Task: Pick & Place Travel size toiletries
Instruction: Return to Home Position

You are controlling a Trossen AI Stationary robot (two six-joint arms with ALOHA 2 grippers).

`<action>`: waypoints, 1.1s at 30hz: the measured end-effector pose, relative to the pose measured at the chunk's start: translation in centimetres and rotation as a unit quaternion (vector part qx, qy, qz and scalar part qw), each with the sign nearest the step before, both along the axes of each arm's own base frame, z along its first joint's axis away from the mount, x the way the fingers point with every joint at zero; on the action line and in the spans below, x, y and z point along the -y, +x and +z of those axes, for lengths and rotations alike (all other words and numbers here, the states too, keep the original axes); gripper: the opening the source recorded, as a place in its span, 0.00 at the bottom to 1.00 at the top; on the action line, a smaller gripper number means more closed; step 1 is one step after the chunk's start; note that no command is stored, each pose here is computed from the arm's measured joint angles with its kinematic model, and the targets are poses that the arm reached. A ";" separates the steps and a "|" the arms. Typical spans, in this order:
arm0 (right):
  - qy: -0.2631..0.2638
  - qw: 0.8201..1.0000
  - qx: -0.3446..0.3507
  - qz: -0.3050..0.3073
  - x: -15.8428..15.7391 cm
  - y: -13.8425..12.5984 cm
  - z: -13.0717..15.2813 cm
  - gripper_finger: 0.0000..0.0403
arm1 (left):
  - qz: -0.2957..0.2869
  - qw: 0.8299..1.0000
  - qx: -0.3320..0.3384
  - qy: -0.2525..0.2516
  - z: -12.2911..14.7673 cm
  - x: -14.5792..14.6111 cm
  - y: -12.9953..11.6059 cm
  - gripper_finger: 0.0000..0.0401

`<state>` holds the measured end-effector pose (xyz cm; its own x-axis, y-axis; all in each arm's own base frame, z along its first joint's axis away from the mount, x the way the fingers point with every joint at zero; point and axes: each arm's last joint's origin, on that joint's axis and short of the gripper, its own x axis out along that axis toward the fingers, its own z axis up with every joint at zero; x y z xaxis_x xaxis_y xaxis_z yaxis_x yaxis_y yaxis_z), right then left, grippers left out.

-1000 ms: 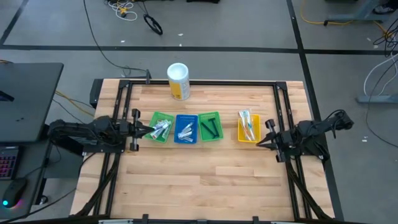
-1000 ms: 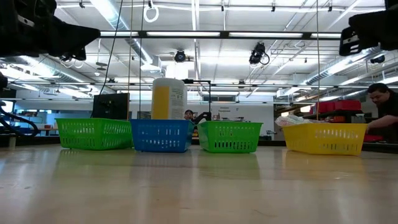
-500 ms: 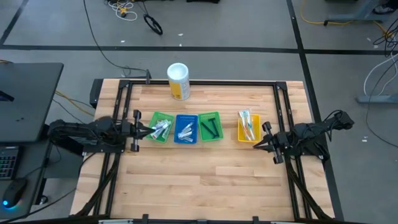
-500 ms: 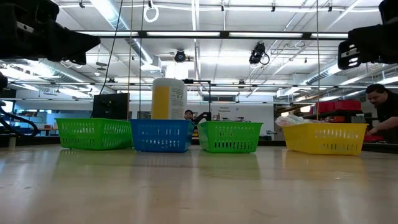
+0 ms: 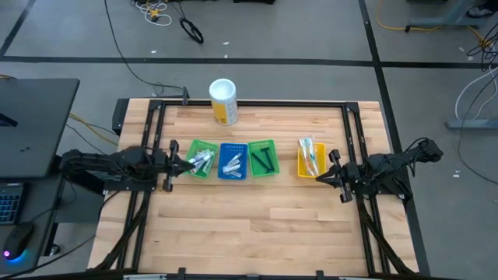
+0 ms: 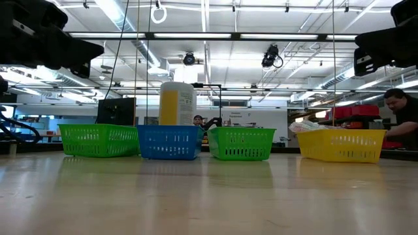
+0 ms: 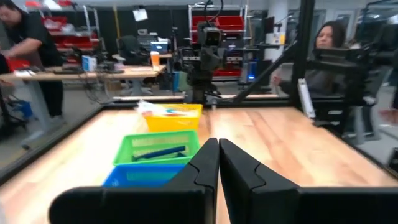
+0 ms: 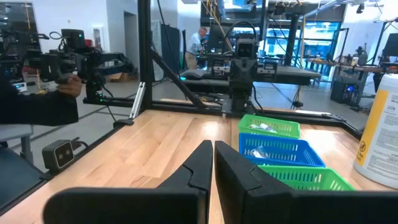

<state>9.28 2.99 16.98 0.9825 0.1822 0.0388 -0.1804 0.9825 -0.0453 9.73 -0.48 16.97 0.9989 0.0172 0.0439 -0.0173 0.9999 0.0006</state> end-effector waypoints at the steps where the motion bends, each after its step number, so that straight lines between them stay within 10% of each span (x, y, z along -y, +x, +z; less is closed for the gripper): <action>1: 0.000 1.000 0.000 0.000 0.0 0.0 0.0 0.06 | -0.006 1.000 -0.001 -0.005 0.0 0.0 0.0 0.05; 33: 0.000 1.000 0.000 0.000 0.0 0.0 0.0 0.06 | -0.012 1.000 -0.001 0.000 0.0 0.1 0.0 0.05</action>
<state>9.28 2.99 16.98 0.9825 0.1822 0.0380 -0.1804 0.9825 -0.0455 9.74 -0.55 16.92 0.9991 -0.0068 0.0417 0.0068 1.0000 0.0007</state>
